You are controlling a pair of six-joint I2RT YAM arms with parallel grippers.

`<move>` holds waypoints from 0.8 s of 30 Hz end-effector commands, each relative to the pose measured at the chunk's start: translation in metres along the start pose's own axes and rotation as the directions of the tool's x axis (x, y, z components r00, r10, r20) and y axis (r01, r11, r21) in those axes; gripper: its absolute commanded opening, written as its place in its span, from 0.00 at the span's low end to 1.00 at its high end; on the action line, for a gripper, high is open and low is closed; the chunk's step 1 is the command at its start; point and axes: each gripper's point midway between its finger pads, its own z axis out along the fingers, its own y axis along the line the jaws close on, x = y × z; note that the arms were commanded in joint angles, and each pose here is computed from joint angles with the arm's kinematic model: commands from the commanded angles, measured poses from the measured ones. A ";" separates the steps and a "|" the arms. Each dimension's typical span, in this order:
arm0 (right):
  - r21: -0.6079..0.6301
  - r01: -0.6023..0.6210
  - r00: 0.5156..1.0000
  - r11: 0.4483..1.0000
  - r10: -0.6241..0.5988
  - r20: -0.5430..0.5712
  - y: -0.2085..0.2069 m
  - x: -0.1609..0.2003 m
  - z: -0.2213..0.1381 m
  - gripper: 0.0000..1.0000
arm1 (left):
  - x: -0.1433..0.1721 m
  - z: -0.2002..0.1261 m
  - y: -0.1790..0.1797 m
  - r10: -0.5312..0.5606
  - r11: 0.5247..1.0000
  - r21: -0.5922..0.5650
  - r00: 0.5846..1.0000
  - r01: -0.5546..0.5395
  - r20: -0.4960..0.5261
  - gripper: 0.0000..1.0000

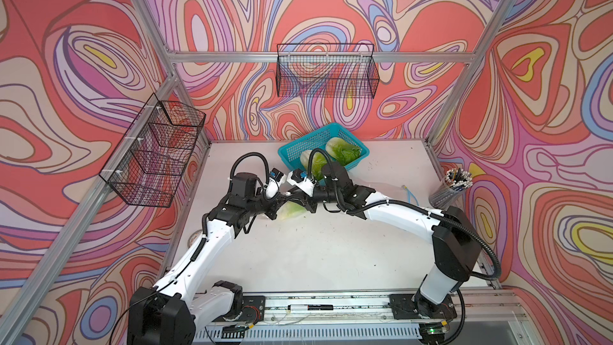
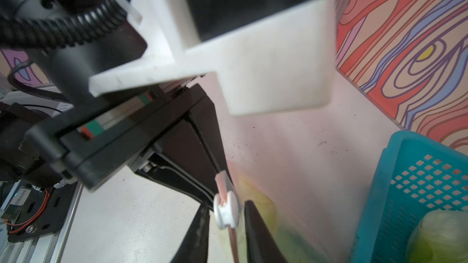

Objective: Open the zip-top bag and take out the chinese cabbages
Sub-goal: Unzip the zipper on the zipper food storage bag.

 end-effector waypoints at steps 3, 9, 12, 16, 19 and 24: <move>0.020 0.042 0.998 0.999 -0.043 0.043 0.001 -0.017 -0.007 0.24 | -0.011 -0.003 -0.002 0.016 1.000 0.006 1.000 -0.016 0.013 0.00; 0.009 0.040 0.999 0.999 -0.041 0.032 0.002 -0.014 -0.005 0.19 | -0.011 -0.003 -0.002 0.015 1.000 0.004 1.000 -0.015 0.014 0.00; 0.007 0.044 0.999 0.999 -0.044 0.032 0.002 -0.016 -0.005 0.15 | -0.011 -0.003 -0.001 0.012 1.000 0.000 1.000 -0.012 0.012 0.00; 0.011 0.051 0.999 0.999 -0.051 0.009 0.002 -0.010 -0.006 0.09 | -0.012 -0.004 0.000 0.012 1.000 -0.009 1.000 -0.012 0.015 0.00; 0.022 0.062 0.998 0.998 -0.061 -0.020 0.001 -0.004 -0.007 0.06 | -0.013 -0.006 0.001 0.010 1.000 -0.020 1.000 -0.009 0.025 0.00; 0.034 0.074 0.994 0.997 -0.071 -0.080 -0.001 0.011 -0.008 0.05 | -0.029 -0.017 0.001 0.010 1.000 -0.028 0.991 -0.007 0.131 0.00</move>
